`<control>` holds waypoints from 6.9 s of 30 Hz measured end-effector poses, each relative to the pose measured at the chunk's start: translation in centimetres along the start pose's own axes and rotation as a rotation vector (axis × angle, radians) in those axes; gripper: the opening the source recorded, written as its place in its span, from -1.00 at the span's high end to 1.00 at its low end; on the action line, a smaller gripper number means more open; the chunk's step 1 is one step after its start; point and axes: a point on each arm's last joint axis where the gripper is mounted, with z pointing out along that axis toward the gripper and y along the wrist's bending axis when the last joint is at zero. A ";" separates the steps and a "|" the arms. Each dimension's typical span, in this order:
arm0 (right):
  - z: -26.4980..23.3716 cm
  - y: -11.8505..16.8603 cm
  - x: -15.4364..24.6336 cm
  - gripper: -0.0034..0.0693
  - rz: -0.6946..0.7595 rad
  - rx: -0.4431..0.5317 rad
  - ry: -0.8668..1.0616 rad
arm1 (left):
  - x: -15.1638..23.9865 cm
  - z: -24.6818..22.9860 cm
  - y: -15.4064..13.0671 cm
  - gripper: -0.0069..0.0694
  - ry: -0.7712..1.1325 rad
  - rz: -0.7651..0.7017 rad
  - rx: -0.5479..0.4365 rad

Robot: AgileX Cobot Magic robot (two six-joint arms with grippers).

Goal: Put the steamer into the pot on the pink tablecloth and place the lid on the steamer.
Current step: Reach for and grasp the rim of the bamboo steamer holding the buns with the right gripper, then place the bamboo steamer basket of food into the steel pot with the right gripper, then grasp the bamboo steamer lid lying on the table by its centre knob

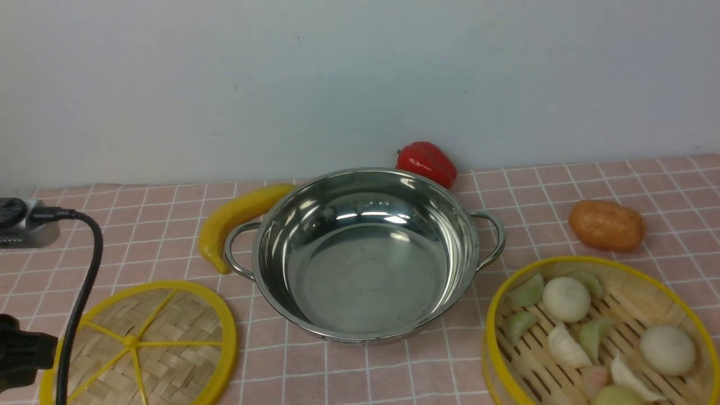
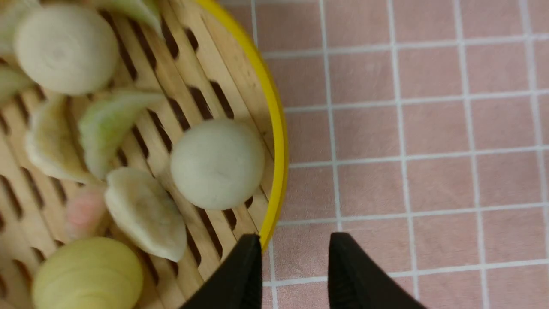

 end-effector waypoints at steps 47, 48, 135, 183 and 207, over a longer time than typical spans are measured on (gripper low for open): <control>9.4 0.8 2.0 0.71 0.069 -0.016 0.237 | -0.1 0.0 -0.1 0.18 -0.017 -0.003 0.014; 9.4 0.7 2.1 0.71 0.055 -0.009 0.251 | -0.1 0.0 -0.1 0.18 -0.017 -0.003 0.014; 14.7 24.9 -16.6 0.68 -0.315 -0.226 0.151 | -0.3 0.0 -0.1 0.18 -0.033 -0.003 0.013; -32.5 8.2 -7.2 -0.25 -0.259 -0.567 -0.869 | -7.1 16.7 0.1 0.18 0.119 -0.052 0.047; -38.9 3.0 0.6 -0.25 -0.262 -0.712 -1.055 | -7.1 18.8 0.1 0.50 0.148 -0.040 0.047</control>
